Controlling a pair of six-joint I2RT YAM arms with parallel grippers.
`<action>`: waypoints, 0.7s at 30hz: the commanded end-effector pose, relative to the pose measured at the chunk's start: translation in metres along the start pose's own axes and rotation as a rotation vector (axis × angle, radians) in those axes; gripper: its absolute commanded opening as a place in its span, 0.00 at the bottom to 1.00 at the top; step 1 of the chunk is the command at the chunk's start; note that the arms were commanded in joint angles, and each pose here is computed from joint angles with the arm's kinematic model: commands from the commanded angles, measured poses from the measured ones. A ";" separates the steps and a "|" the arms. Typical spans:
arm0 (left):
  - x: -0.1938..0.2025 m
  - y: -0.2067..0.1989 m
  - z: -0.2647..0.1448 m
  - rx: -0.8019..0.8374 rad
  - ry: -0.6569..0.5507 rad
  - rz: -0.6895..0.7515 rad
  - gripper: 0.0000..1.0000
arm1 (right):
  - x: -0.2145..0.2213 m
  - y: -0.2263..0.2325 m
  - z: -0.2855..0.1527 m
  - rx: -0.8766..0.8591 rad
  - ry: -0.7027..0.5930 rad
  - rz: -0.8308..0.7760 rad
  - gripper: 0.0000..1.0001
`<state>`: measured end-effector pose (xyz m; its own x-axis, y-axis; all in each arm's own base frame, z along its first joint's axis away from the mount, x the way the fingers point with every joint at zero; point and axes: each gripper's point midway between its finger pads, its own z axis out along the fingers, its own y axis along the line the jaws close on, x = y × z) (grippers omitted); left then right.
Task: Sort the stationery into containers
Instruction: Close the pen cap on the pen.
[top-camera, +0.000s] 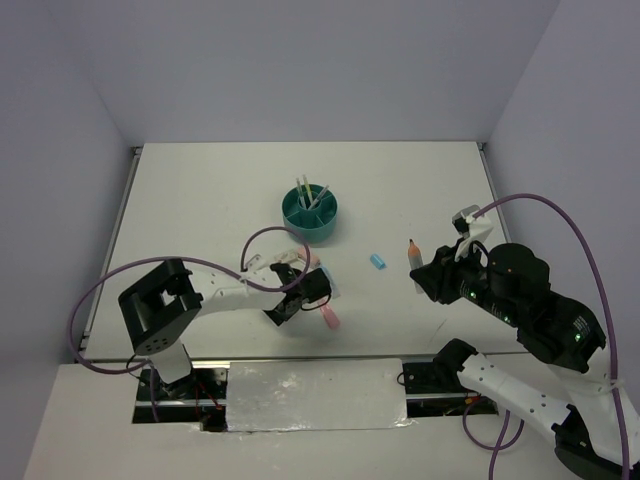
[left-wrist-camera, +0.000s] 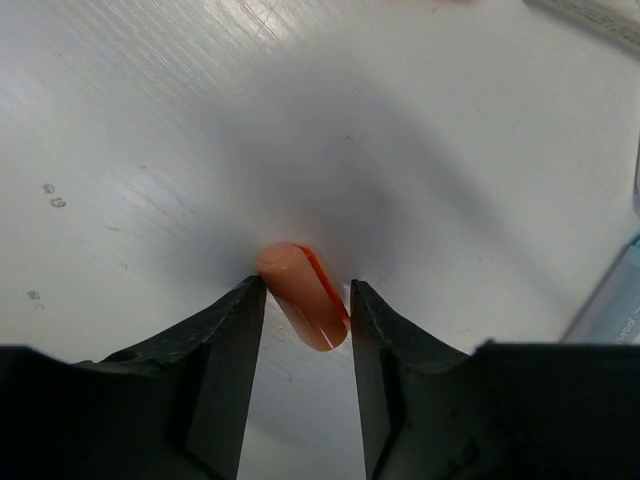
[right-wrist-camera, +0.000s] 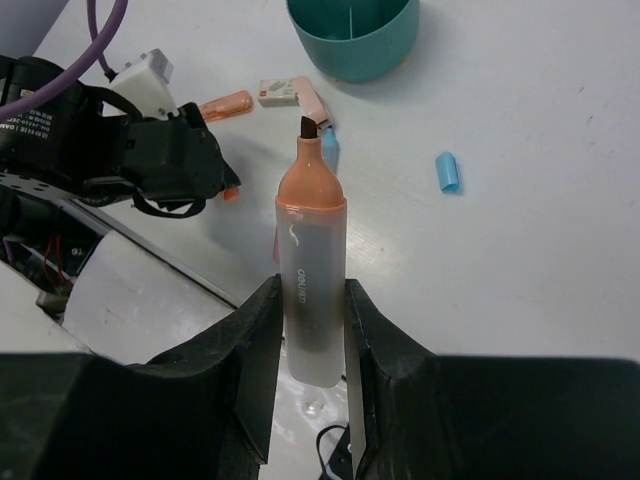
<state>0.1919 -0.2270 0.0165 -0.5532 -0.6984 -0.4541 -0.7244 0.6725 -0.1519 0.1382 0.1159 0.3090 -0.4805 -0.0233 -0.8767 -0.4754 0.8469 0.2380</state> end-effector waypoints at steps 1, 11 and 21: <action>0.007 -0.008 0.013 -0.030 0.033 -0.465 0.51 | -0.011 0.001 -0.005 -0.009 -0.046 -0.017 0.00; 0.000 -0.027 0.007 0.068 -0.007 -0.238 0.05 | -0.007 0.002 -0.001 -0.014 -0.040 -0.012 0.00; -0.042 -0.093 -0.084 0.477 -0.072 -0.019 0.00 | 0.033 0.054 0.031 -0.354 -0.032 0.069 0.00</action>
<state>0.2165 -0.2500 0.0460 -0.5394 -0.6981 -0.4709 -0.6336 0.7048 -0.3191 0.1305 0.1424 0.2721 -0.5132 -0.0091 -0.8582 -0.5543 0.7669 0.3233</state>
